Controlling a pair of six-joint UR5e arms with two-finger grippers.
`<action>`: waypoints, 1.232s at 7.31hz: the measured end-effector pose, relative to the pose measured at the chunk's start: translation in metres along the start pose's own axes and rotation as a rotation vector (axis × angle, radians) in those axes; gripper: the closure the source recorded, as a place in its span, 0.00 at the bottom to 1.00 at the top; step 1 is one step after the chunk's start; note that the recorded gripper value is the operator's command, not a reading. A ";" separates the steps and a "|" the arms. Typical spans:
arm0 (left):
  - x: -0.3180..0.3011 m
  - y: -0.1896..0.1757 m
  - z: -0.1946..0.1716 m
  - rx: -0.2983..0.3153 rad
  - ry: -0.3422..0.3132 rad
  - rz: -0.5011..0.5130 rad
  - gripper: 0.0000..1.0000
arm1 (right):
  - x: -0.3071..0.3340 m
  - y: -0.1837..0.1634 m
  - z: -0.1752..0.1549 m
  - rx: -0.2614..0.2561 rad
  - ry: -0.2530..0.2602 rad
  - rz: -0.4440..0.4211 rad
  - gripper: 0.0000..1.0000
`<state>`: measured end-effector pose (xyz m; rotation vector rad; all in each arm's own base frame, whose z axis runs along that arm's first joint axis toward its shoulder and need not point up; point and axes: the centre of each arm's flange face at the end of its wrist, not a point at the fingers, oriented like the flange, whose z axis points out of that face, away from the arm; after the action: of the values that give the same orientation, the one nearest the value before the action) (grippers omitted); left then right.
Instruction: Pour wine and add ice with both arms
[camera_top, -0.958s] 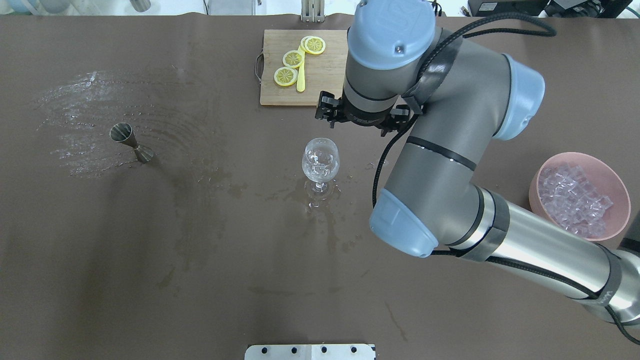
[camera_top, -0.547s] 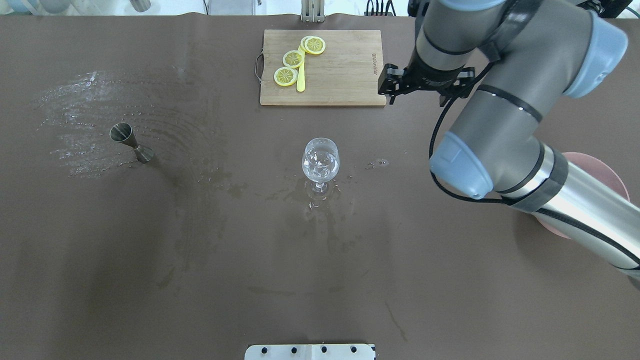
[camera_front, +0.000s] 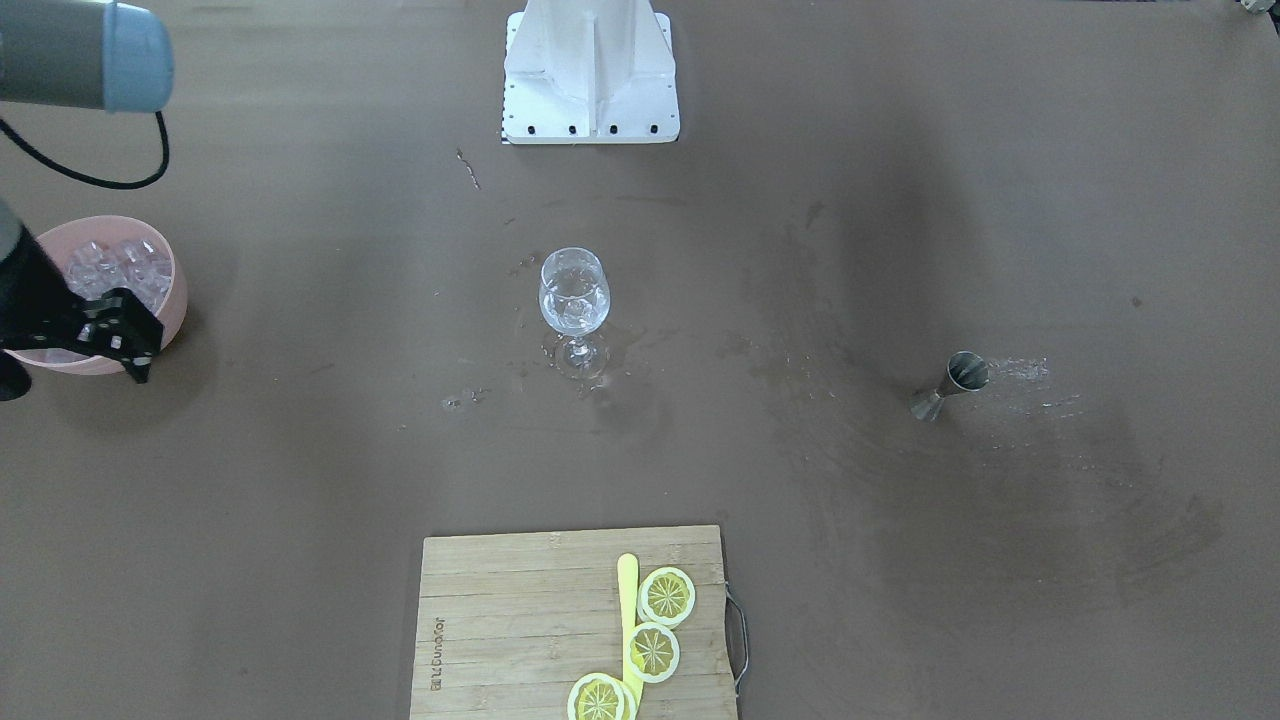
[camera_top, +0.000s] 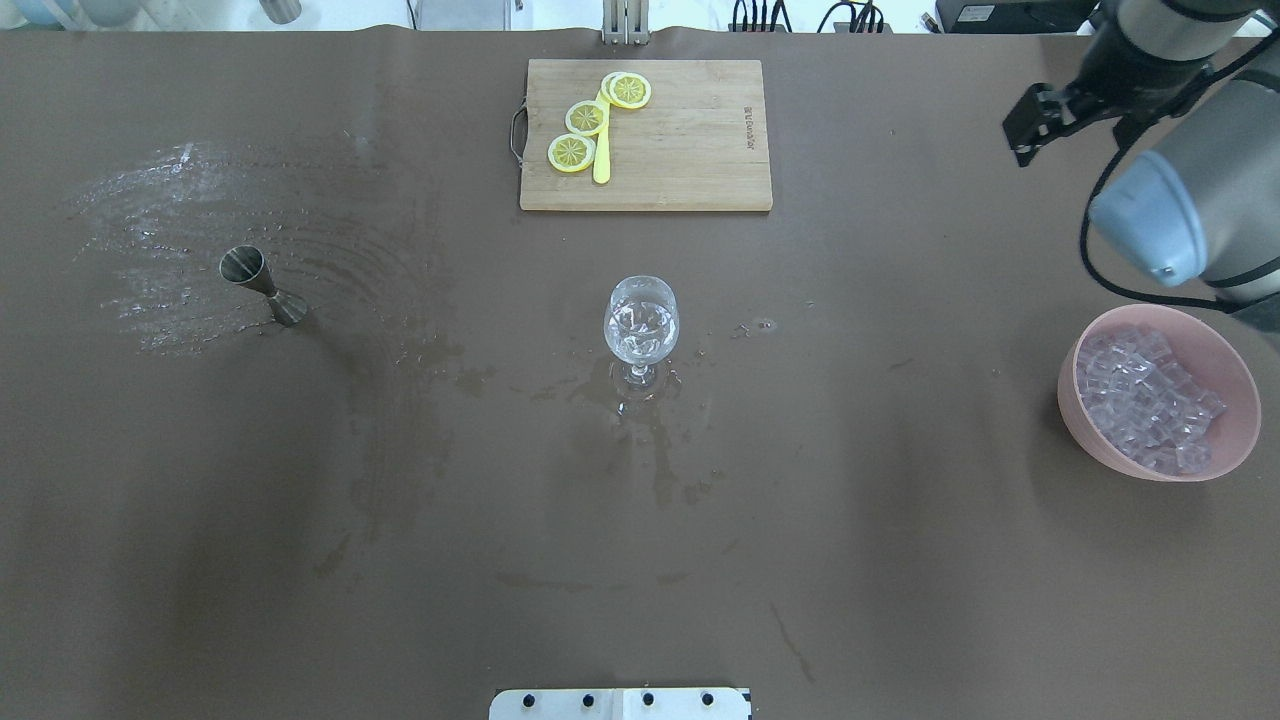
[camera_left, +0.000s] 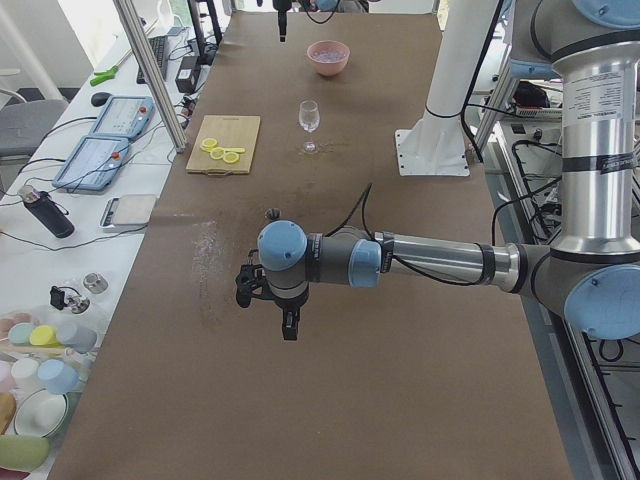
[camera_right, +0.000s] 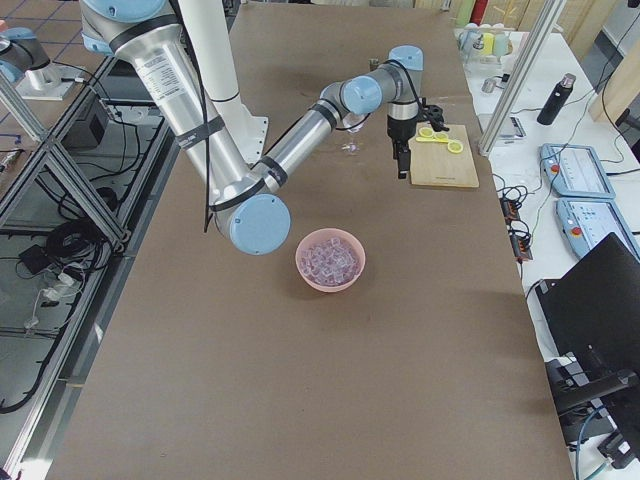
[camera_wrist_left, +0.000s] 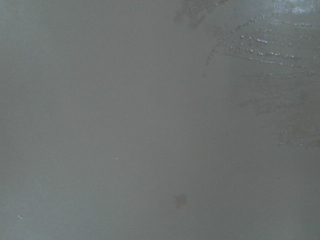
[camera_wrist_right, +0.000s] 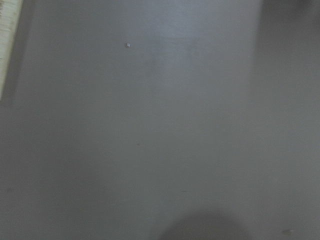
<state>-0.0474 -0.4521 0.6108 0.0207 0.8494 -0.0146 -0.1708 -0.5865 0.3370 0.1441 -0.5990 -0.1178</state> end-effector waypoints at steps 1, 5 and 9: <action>-0.001 0.000 0.000 0.001 -0.007 0.001 0.02 | 0.050 0.012 0.009 -0.025 0.015 -0.043 0.00; -0.001 -0.001 0.000 0.002 -0.011 0.002 0.02 | 0.222 0.120 0.074 -0.099 0.024 -0.118 0.00; -0.003 0.001 0.002 -0.002 -0.011 -0.002 0.02 | 0.340 0.227 0.117 -0.096 -0.001 -0.010 0.00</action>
<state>-0.0478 -0.4516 0.6139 0.0176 0.8385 -0.0159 0.0564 -0.4266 0.6586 0.0543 -0.5927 -0.1557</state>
